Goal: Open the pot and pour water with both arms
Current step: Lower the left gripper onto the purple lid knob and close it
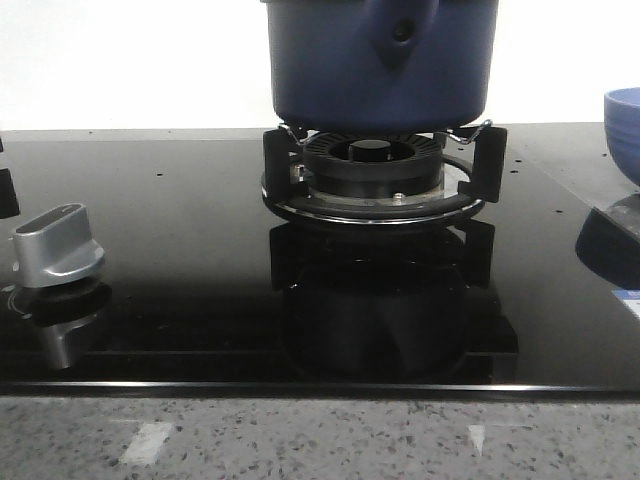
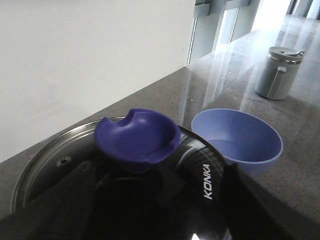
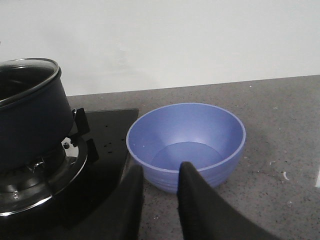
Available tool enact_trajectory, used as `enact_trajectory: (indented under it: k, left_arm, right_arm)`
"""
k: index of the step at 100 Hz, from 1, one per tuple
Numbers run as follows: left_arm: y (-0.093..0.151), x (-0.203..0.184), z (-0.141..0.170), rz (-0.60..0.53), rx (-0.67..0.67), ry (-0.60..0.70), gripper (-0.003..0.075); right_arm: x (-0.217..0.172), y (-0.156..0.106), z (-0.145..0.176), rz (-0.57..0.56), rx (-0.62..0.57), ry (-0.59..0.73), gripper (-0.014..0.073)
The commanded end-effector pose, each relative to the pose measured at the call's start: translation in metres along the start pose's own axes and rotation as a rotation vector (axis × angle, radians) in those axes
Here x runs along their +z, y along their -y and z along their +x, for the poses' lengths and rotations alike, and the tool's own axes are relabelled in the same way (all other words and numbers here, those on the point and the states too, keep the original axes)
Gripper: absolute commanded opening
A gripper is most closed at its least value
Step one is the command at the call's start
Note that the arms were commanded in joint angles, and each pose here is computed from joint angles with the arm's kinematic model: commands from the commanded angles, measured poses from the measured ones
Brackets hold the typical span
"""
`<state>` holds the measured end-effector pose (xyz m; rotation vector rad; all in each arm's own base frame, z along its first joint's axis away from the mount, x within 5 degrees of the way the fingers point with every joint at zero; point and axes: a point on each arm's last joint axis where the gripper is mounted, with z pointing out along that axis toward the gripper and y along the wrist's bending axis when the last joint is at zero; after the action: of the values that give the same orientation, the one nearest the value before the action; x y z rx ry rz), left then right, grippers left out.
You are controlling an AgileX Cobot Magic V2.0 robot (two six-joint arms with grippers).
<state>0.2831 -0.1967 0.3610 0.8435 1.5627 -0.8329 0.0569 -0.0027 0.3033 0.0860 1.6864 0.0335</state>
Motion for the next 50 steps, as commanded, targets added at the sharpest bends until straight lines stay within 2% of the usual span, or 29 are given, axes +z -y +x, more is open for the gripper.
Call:
enact_trajectory:
  k: [1,25,50]
  left_arm:
    - [0.016,-0.002,-0.022,0.045,0.062,0.085,0.0463]
    - [0.016,0.010,-0.020,-0.015,0.101,0.073,0.0463]
    - [0.004,0.026,-0.022,-0.042,0.015,0.108,0.0463]
  right_arm:
    - [0.000,-0.002,-0.016,-0.010,-0.011,0.084,0.0153]
    - [0.000,-0.002,-0.016,-0.010,-0.011,0.084,0.0153]
    - [0.000,-0.002,-0.016,-0.010,-0.011,0.084,0.0153]
